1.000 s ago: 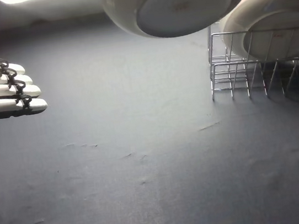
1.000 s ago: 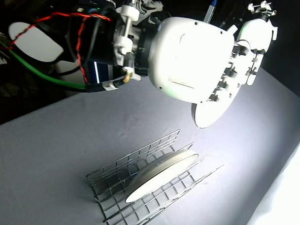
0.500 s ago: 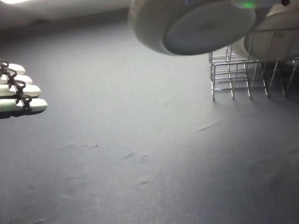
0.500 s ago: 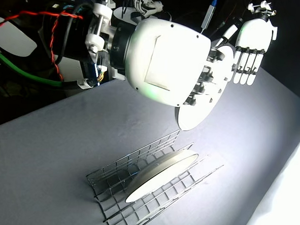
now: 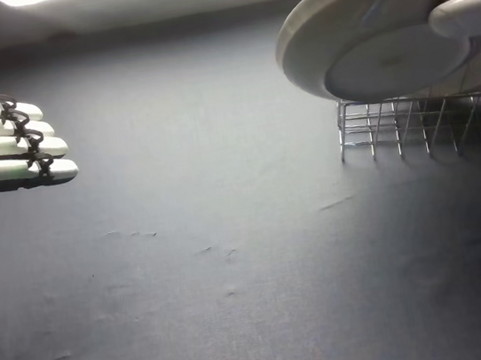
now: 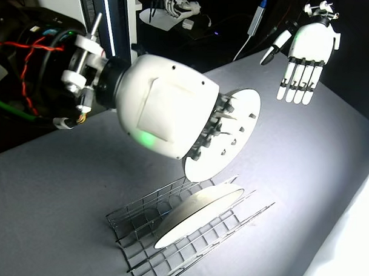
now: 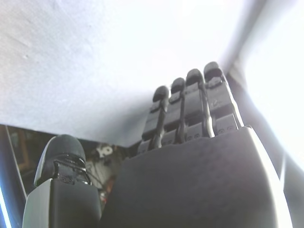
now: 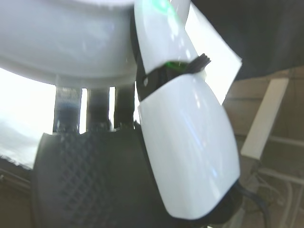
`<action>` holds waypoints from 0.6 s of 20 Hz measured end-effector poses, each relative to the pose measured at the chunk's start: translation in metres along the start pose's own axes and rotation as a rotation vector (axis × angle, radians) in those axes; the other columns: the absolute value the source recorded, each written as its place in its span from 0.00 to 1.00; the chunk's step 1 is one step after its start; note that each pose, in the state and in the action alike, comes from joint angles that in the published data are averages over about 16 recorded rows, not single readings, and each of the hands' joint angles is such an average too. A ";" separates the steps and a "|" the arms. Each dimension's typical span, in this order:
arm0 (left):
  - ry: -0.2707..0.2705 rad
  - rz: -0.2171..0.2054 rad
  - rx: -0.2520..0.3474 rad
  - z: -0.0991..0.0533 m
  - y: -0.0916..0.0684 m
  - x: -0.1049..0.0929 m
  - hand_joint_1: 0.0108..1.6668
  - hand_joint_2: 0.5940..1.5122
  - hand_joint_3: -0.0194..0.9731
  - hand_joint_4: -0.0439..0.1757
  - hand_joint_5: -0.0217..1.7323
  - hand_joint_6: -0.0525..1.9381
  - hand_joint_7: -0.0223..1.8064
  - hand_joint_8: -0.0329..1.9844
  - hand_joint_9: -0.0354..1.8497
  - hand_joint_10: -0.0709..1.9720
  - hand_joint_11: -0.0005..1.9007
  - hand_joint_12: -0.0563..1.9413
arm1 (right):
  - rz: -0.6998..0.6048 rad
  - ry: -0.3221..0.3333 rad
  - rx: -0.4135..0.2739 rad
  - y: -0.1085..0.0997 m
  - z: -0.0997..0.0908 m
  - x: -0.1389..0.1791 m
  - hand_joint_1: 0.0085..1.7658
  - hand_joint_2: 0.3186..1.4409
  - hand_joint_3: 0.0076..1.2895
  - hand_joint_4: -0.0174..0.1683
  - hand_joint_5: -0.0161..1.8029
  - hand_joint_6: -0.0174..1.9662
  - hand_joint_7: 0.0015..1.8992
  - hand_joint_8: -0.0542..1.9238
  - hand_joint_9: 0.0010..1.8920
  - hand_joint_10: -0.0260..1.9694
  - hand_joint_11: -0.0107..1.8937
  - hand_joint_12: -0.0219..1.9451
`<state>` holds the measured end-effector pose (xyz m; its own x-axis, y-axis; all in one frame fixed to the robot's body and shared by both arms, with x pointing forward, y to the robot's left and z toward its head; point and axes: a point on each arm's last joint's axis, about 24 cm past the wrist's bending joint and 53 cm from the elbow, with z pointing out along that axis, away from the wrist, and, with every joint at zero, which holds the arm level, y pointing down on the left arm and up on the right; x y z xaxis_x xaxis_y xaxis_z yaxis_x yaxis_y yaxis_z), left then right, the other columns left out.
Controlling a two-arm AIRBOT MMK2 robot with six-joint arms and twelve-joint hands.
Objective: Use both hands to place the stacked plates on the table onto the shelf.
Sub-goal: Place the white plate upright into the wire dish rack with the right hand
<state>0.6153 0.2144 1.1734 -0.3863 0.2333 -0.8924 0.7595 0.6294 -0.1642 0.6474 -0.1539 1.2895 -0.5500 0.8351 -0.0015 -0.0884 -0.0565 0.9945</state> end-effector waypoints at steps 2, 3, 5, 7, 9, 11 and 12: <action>0.000 0.000 0.001 0.000 0.000 0.000 0.00 0.57 0.04 0.23 0.02 0.03 0.02 0.02 0.03 0.04 0.01 0.03 | -0.008 -0.011 0.009 -0.005 -0.002 -0.006 0.82 0.69 0.00 0.04 0.41 0.61 0.43 0.58 0.41 0.64 0.41 0.84; 0.000 0.000 0.001 0.000 -0.001 0.000 0.00 0.57 0.04 0.23 0.02 0.03 0.02 0.02 0.03 0.04 0.01 0.03 | -0.013 -0.017 0.013 -0.007 -0.003 -0.009 0.82 0.69 0.00 0.04 0.41 0.61 0.43 0.58 0.41 0.64 0.42 0.84; 0.000 0.000 0.002 0.000 -0.001 0.000 0.00 0.57 0.04 0.23 0.02 0.03 0.02 0.02 0.03 0.04 0.01 0.03 | -0.022 -0.027 0.022 -0.011 -0.005 -0.015 0.82 0.69 0.00 0.04 0.41 0.61 0.43 0.58 0.41 0.64 0.42 0.83; 0.000 0.000 0.002 0.000 -0.001 0.000 0.00 0.57 0.04 0.23 0.02 0.03 0.02 0.02 0.03 0.04 0.01 0.03 | -0.032 -0.035 0.029 -0.015 -0.006 -0.020 0.82 0.69 0.00 0.04 0.41 0.61 0.43 0.58 0.41 0.64 0.42 0.83; 0.001 0.000 0.003 0.000 -0.001 0.000 0.00 0.57 0.04 0.23 0.02 0.03 0.02 0.02 0.03 0.04 0.01 0.03 | -0.045 -0.042 0.037 -0.019 -0.008 -0.025 0.82 0.69 0.00 0.04 0.41 0.61 0.42 0.58 0.41 0.64 0.42 0.83; 0.001 0.000 0.003 0.000 -0.001 0.000 0.00 0.57 0.04 0.23 0.02 0.03 0.02 0.02 0.03 0.04 0.01 0.03 | -0.062 -0.047 0.048 -0.023 -0.009 -0.030 0.82 0.69 0.00 0.04 0.41 0.61 0.42 0.58 0.41 0.64 0.42 0.83; 0.001 0.000 0.004 0.000 -0.001 0.000 0.00 0.57 0.04 0.23 0.02 0.03 0.02 0.02 0.03 0.04 0.01 0.03 | -0.073 -0.049 0.055 -0.025 -0.010 -0.032 0.82 0.69 0.00 0.04 0.41 0.61 0.41 0.59 0.41 0.64 0.41 0.83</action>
<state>0.6144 0.2133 1.1733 -0.3864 0.2342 -0.8921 0.7616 0.6266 -0.1654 0.6591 -0.1841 1.2632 -0.5024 0.8618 -0.0699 -0.0804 0.0339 0.9962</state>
